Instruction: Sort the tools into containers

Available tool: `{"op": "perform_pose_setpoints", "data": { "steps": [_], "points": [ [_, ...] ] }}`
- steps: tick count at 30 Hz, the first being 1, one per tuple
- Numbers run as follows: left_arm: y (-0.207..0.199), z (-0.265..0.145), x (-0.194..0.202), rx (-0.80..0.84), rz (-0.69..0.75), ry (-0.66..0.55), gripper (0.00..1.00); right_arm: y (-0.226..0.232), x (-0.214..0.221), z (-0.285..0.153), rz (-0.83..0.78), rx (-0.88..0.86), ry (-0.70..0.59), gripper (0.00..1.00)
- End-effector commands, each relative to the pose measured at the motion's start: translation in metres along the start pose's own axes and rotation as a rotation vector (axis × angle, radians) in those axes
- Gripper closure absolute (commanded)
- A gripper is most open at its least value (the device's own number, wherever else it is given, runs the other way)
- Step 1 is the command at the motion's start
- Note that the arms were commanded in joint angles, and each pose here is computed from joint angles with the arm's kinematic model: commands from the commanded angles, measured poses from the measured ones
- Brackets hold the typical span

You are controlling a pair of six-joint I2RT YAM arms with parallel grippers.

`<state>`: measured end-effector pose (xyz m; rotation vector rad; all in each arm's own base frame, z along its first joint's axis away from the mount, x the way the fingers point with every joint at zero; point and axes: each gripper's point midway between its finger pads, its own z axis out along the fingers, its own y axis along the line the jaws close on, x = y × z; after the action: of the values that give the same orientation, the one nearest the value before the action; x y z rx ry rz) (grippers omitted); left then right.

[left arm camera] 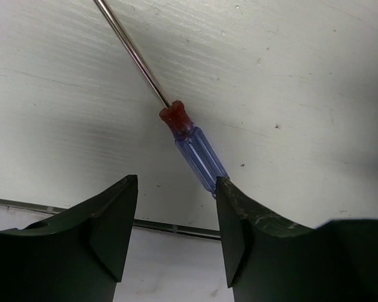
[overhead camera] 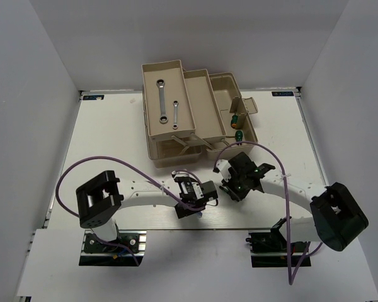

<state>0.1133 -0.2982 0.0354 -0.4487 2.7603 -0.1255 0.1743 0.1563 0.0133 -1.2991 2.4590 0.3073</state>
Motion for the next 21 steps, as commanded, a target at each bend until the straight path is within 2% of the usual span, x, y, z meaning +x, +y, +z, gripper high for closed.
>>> {"op": "perform_pose_setpoints", "data": {
  "steps": [1, 2, 4, 5, 7, 8, 11, 14, 15, 19, 21],
  "points": [
    [0.000, -0.010, -0.010, 0.028, -0.029, -0.042, 0.37, -0.006, 0.014, -0.004, 0.035, 0.038, 0.067, 1.00],
    [0.002, -0.010, -0.010, 0.028, -0.029, -0.042, 0.37, 0.003, 0.014, -0.015, 0.035, -0.011, 0.087, 1.00],
    [0.003, -0.008, -0.009, 0.030, -0.029, -0.042, 0.37, 0.005, 0.004, -0.043, 0.003, -0.034, 0.031, 1.00],
    [0.001, -0.008, -0.009, 0.038, -0.032, -0.042, 0.37, 0.016, -0.017, -0.065, -0.016, -0.100, -0.031, 1.00],
    [0.002, -0.008, -0.009, 0.044, -0.034, -0.042, 0.37, 0.020, -0.027, -0.100, -0.076, -0.105, -0.124, 1.00],
    [0.005, -0.006, -0.008, 0.035, -0.031, -0.042, 0.37, 0.027, -0.046, -0.125, -0.123, -0.125, -0.228, 1.00],
    [0.005, -0.007, -0.009, 0.047, -0.035, -0.042, 0.37, 0.027, -0.069, -0.175, -0.207, -0.059, -0.375, 1.00],
    [0.003, -0.011, -0.014, 0.064, -0.042, -0.065, 0.37, 0.010, -0.080, -0.192, -0.144, 0.048, -0.411, 1.00],
    [0.000, -0.013, -0.015, 0.072, -0.046, -0.065, 0.37, -0.010, -0.095, -0.202, -0.126, 0.159, -0.456, 1.00],
    [-0.009, -0.021, -0.020, 0.102, -0.044, -0.075, 0.37, -0.037, -0.140, -0.207, -0.035, 0.243, -0.548, 1.00],
    [-0.012, -0.023, -0.022, 0.110, -0.038, -0.084, 0.37, -0.047, -0.164, -0.195, 0.016, 0.233, -0.535, 1.00]
  ]
}}
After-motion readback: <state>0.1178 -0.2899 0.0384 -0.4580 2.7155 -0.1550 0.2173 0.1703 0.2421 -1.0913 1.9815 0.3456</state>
